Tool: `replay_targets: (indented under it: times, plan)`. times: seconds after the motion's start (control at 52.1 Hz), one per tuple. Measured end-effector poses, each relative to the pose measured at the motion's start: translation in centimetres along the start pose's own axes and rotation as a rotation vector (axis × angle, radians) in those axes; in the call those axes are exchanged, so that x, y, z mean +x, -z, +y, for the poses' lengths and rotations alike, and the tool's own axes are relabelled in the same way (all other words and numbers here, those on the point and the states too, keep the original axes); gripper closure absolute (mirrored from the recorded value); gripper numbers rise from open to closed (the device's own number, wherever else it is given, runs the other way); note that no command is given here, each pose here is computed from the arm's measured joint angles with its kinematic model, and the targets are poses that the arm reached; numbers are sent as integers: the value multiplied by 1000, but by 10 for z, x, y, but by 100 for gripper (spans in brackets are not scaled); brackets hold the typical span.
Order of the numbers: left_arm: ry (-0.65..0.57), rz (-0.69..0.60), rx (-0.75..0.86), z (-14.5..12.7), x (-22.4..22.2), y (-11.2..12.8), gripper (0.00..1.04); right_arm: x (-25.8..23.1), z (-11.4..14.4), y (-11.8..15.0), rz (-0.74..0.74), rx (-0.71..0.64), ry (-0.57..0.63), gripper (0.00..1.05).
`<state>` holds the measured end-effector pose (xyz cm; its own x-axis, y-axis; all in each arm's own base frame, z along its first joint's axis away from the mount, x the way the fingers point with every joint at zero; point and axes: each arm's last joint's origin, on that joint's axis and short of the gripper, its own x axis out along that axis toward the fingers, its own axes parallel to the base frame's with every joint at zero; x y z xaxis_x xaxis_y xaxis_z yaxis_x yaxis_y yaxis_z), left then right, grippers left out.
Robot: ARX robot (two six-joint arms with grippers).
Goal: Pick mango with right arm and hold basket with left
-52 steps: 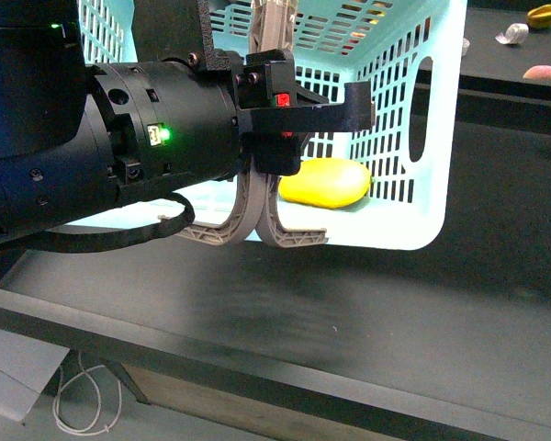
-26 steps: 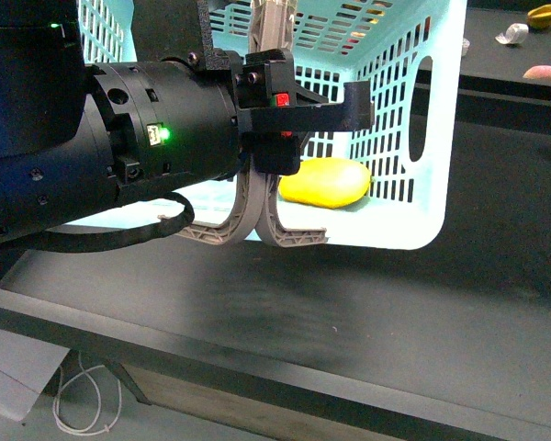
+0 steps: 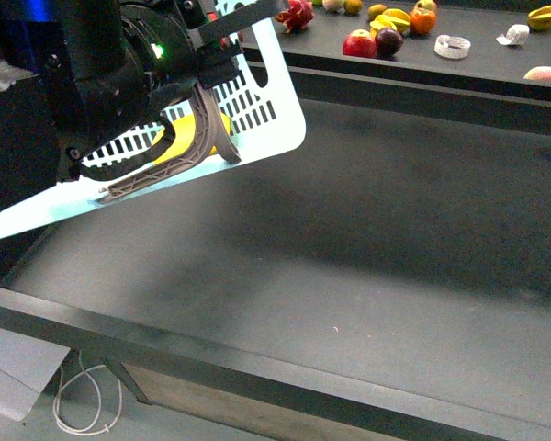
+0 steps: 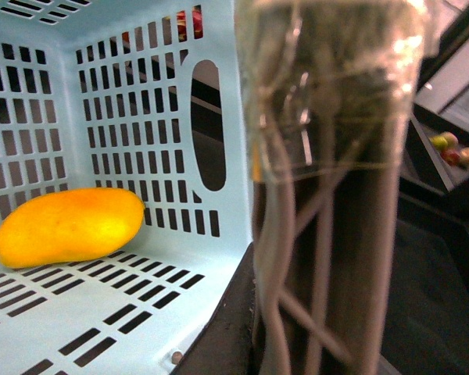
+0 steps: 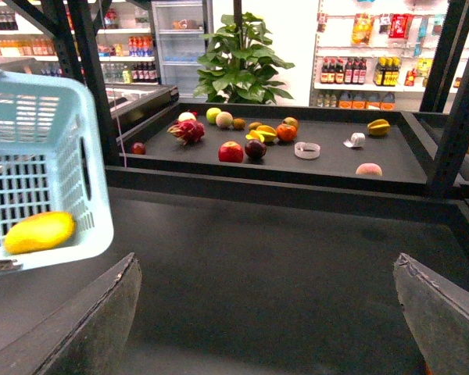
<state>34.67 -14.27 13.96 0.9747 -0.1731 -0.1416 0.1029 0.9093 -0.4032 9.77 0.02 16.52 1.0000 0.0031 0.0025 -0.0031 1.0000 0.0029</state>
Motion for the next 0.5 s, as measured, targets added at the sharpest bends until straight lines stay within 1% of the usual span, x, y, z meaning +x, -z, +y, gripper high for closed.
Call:
replay_targets:
  times: [0.038, 0.154, 0.25, 0.384, 0.499]
  plan:
    - [-19, 1, -26, 3, 6, -1, 100, 0, 0, 0, 0, 0, 0, 8]
    - [-104, 15, -169, 16, 35, -2, 100, 0, 0, 0, 0, 0, 0, 8]
    - [-138, 2, -260, 18, 50, -7, 100, 0, 0, 0, 0, 0, 0, 8]
    - [-179, -64, -368, 19, 70, -15, 100, 0, 0, 0, 0, 0, 0, 8]
    - [-251, -96, -452, 25, 90, -20, 100, 0, 0, 0, 0, 0, 0, 8]
